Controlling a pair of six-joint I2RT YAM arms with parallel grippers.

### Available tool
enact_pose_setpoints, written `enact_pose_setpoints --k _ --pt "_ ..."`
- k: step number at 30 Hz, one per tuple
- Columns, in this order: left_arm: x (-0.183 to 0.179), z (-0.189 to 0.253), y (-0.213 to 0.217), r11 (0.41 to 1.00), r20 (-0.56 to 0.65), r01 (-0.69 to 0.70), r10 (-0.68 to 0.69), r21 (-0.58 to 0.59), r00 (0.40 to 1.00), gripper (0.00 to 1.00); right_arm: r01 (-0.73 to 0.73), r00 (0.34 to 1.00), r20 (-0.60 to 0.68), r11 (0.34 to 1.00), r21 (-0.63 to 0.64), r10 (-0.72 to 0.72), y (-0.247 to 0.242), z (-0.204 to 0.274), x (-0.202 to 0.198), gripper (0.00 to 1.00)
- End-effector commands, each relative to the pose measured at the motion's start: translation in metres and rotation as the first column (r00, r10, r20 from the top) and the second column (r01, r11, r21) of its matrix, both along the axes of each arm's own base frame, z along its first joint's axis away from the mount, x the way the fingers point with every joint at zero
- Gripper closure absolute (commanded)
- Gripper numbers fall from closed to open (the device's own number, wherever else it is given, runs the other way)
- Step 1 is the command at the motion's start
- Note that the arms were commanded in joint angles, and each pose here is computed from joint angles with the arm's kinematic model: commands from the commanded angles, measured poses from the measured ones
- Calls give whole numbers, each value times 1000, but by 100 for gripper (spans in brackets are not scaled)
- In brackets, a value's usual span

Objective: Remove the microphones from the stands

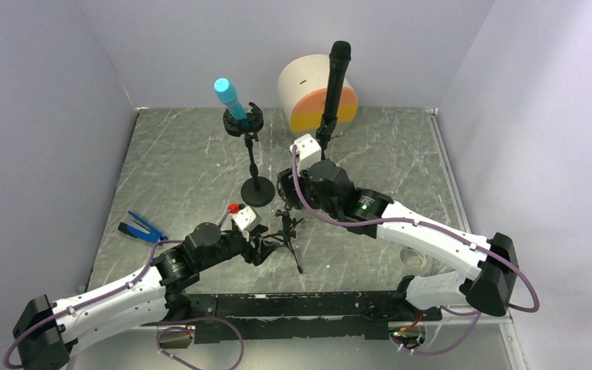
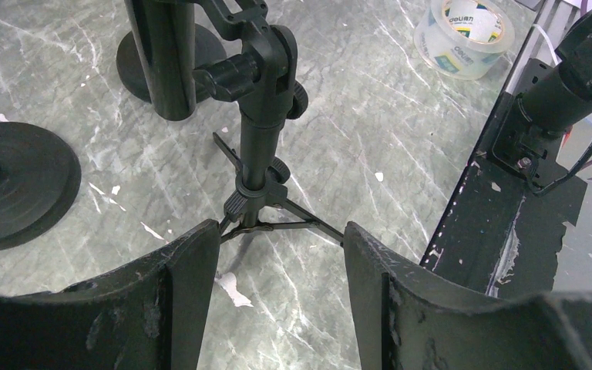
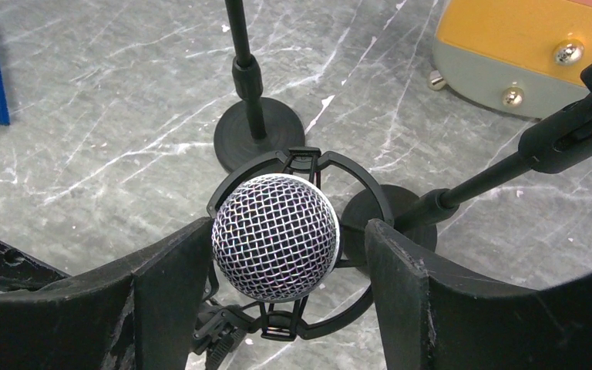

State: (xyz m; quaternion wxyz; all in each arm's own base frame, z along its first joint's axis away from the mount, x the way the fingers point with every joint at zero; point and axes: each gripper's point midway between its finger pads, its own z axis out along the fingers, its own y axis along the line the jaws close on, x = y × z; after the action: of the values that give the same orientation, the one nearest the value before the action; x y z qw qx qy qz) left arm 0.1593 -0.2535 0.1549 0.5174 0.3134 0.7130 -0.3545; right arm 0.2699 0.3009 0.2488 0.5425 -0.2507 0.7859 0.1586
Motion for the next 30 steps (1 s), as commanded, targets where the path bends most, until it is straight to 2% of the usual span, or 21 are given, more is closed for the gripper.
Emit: enact_pose_setpoints --k 1,5,8,16,27,30 --pt "5 21 -4 999 39 -1 2 -39 999 36 -3 999 39 1000 21 2 0 20 1 26" --pt "5 21 -6 999 36 5 -3 -34 999 36 -1 999 34 1000 15 0 1 20 1 36" --pt "5 21 -7 999 34 5 -4 -36 999 36 -10 999 38 1000 23 10 2 23 1 48" --pt "6 22 -7 999 34 4 -2 -40 999 36 -15 997 70 998 63 10 1 39 0 59" --pt "8 26 -9 999 38 -2 4 -47 999 36 -66 993 103 991 114 55 5 71 -6 85" --pt "8 28 -11 999 39 1 1 -53 999 36 -81 992 107 990 117 69 6 75 -8 88"
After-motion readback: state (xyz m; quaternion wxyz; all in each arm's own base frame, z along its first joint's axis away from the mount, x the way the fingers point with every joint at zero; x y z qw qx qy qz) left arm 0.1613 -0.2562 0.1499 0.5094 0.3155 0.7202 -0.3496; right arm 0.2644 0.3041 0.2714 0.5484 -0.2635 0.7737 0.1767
